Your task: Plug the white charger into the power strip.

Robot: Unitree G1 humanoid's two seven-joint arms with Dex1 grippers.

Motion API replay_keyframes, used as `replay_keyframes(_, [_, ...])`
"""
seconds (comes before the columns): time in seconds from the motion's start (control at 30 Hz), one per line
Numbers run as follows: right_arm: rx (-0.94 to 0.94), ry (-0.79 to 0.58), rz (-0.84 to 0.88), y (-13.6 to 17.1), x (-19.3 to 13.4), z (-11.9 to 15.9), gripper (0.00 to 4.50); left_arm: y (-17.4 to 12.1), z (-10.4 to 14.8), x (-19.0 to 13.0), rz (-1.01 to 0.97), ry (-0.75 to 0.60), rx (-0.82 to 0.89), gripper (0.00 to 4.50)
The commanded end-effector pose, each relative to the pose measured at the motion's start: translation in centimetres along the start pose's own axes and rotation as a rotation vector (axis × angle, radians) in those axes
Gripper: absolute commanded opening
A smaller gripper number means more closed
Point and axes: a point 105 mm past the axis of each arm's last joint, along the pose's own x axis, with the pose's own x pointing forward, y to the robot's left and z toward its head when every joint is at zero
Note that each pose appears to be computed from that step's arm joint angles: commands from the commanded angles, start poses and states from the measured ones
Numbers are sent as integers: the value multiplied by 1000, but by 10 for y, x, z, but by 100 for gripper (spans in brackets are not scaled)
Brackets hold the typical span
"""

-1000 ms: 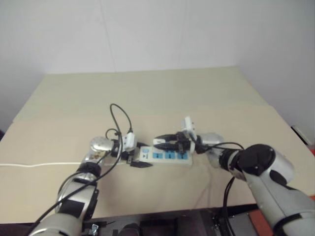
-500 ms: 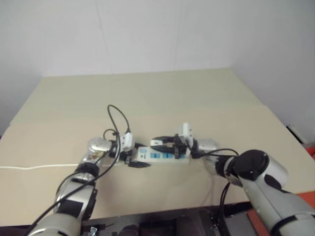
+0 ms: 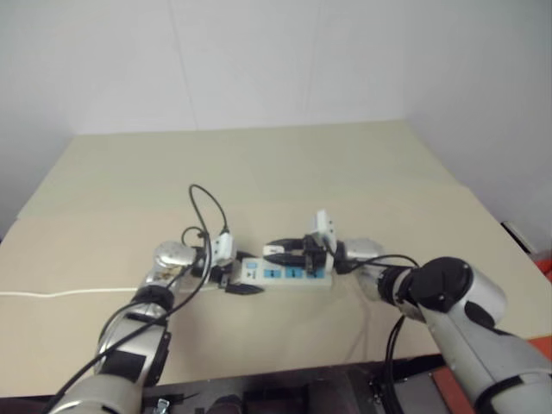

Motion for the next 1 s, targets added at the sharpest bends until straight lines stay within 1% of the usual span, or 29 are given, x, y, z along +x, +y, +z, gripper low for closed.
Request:
replay_keyframes(0.03, [63,88,16,17,-4,-31,111,5,5,-1,23,9,43,332])
replay_keyframes(0.13, [39,59,8,15,-4,-25,111,5,5,-1,23,9,44,332])
replay_keyframes(0.3, [4,53,-10,12,-7,-21,111,5,5,0,21,10,41,332])
replay_keyframes(0.37, [-12,56,-5,12,-8,-20,183,6,5,0,21,9,41,332])
replay_keyframes(0.4, [-7,57,-1,11,-9,-20,209,5,5,1,20,9,41,332])
replay_keyframes(0.53, [1,61,-8,6,-12,-15,345,5,5,2,18,8,42,332])
replay_keyframes(0.6, [1,65,-12,4,-14,-14,420,5,5,3,17,6,42,332])
replay_keyframes(0.63, [2,66,-13,4,-14,-13,447,5,5,4,17,6,42,332])
replay_keyframes(0.83, [-24,79,13,3,-21,-9,447,4,5,6,19,-2,34,332])
replay_keyframes(0.93, [-43,82,15,2,-23,-7,447,6,7,5,33,-24,4,332])
replay_keyframes(0.97, [-55,80,16,1,-23,-5,450,7,9,4,36,-37,2,405])
replay_keyframes(1.0, [-56,80,19,1,-24,-4,450,8,11,3,38,-49,1,429])
